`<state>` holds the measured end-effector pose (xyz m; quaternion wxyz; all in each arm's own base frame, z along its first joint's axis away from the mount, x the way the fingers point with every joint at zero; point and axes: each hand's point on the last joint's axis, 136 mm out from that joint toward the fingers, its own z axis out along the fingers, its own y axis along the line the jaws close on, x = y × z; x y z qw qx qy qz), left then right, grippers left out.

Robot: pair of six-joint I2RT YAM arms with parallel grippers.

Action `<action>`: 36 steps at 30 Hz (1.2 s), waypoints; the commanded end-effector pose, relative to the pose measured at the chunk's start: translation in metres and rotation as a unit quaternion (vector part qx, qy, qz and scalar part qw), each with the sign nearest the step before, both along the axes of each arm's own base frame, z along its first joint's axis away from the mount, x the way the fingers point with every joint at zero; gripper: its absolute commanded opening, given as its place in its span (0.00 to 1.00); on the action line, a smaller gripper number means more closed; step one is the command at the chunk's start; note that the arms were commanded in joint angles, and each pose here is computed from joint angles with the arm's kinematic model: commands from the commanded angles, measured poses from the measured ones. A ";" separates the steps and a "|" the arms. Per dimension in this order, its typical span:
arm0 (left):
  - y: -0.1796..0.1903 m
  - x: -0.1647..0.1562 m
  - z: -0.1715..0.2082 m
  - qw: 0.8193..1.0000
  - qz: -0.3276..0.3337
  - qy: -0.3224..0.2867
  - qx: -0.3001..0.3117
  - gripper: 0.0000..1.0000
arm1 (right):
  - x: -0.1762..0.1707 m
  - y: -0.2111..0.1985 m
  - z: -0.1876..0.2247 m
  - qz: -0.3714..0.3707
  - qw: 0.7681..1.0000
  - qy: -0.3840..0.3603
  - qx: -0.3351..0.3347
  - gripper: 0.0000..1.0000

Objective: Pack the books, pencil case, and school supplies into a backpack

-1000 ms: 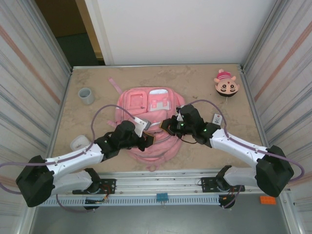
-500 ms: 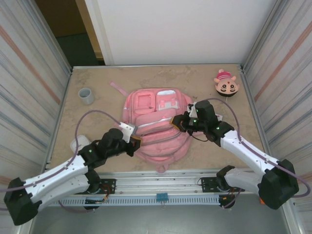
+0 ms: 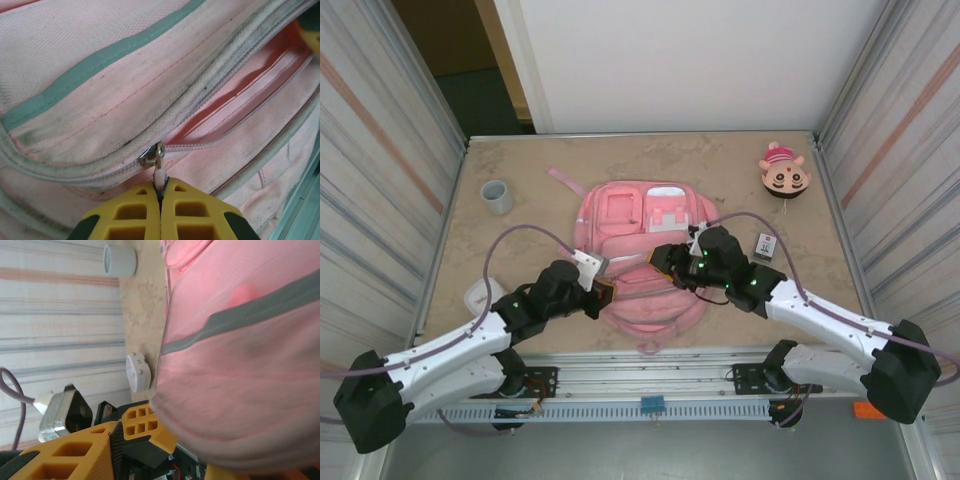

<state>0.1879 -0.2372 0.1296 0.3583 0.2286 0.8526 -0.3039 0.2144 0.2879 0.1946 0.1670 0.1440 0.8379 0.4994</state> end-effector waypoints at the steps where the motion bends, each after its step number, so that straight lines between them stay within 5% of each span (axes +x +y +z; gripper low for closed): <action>1: -0.024 0.005 0.045 0.996 -0.035 -0.049 -0.059 0.00 | 0.016 0.004 0.007 -0.054 0.998 -0.019 0.007 0.44; 9: -0.020 0.004 0.048 0.996 -0.032 -0.053 -0.057 0.00 | 0.023 0.013 -0.019 -0.055 0.998 0.000 -0.033 0.45; 17: -0.002 0.002 0.040 0.998 -0.007 -0.057 -0.034 0.00 | 0.031 -0.011 -0.019 -0.046 0.997 -0.001 -0.059 0.07; 23: 0.019 0.006 0.025 0.997 0.029 -0.068 0.004 0.00 | 0.036 -0.046 -0.007 -0.024 0.997 -0.008 -0.072 0.01; 28: 0.020 0.007 0.023 0.997 0.027 -0.076 0.004 0.00 | 0.039 -0.062 0.008 -0.029 0.997 -0.015 -0.070 0.05; 32: 0.008 0.008 0.028 0.997 0.009 -0.080 -0.016 0.00 | 0.038 -0.052 0.005 -0.040 0.998 -0.004 -0.045 0.34; 36: -0.003 0.010 0.025 0.997 -0.007 -0.072 -0.018 0.00 | 0.026 -0.028 -0.010 -0.050 0.998 0.013 -0.035 0.46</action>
